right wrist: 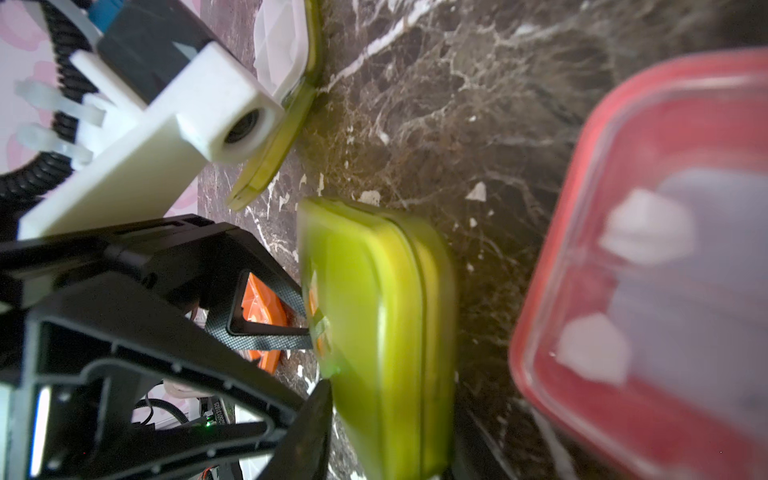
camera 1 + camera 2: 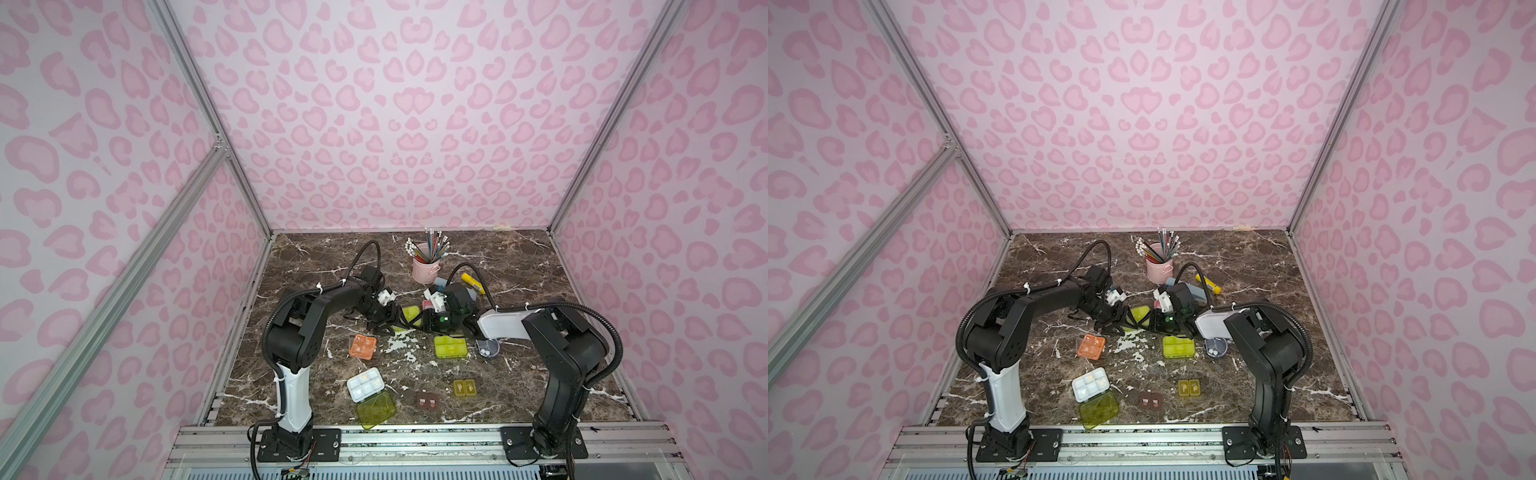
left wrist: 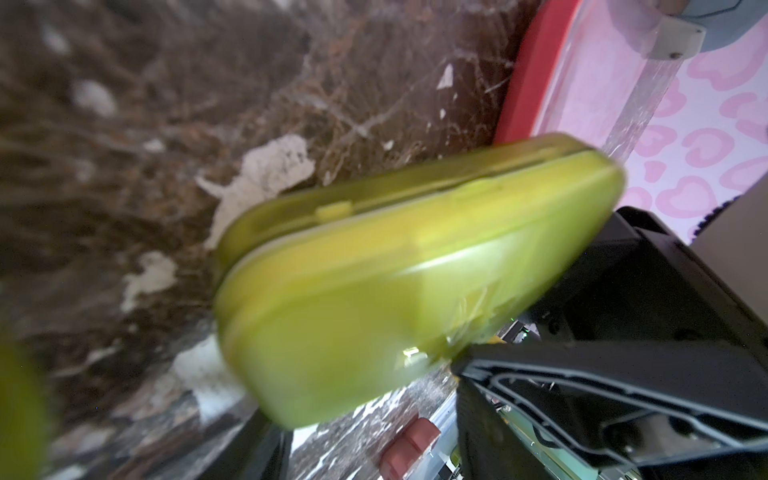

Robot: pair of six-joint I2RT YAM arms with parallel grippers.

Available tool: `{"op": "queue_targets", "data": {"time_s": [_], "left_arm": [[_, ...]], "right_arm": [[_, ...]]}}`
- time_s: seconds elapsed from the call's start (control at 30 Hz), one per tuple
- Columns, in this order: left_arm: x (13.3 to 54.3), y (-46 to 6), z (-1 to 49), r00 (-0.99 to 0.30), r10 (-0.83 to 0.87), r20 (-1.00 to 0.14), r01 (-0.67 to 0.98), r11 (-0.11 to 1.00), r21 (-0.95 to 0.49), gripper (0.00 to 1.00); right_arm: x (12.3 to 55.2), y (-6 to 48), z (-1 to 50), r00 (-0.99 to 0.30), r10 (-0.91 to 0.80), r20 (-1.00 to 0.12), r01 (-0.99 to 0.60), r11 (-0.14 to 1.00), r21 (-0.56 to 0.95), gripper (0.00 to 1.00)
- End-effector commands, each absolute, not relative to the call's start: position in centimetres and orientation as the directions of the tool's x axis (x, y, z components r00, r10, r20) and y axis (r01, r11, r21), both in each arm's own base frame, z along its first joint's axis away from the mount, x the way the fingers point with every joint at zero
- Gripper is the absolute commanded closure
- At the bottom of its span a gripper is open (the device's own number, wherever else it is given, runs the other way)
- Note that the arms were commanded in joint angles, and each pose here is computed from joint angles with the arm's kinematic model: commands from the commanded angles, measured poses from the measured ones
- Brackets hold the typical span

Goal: Close pillboxes
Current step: Close the lid on the pillbox.

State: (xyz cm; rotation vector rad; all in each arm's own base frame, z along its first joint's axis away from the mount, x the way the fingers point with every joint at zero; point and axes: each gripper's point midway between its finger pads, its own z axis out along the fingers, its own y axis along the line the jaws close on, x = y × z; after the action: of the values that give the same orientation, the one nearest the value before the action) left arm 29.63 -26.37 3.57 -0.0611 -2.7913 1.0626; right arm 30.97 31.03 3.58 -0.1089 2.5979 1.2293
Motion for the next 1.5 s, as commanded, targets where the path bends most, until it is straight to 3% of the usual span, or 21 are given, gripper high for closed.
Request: {"op": "queue_targets", "data": {"time_s": [0.0,0.2,0.43,0.57,1.47], "left_arm": [[30.2,-26.6,4.3,-0.991,0.104,0.08,0.022,0.736,-0.677,0.37],[30.5,-26.3,5.3,-0.994,0.092,0.065,0.024,0.733,-0.679,0.35],[30.7,-25.3,7.8,-0.998,0.065,0.019,0.035,0.731,-0.682,0.28],[30.7,-24.8,9.7,-0.999,0.051,-0.015,0.048,0.729,-0.683,0.25],[26.1,-18.1,17.9,-0.978,-0.096,-0.186,0.056,0.733,-0.678,0.16]], "right_arm": [[30.6,30.9,3.2,-0.964,0.044,-0.261,-0.172,0.647,0.743,0.62],[30.3,30.7,3.5,-0.965,0.049,-0.258,-0.166,0.648,0.743,0.61],[30.1,30.3,4.8,-0.96,0.043,-0.278,-0.18,0.664,0.725,0.46],[29.9,30.0,5.5,-0.956,0.041,-0.292,-0.187,0.681,0.708,0.42],[26.2,29.8,13.8,-0.88,0.011,-0.475,-0.341,0.682,0.647,0.35]]}}
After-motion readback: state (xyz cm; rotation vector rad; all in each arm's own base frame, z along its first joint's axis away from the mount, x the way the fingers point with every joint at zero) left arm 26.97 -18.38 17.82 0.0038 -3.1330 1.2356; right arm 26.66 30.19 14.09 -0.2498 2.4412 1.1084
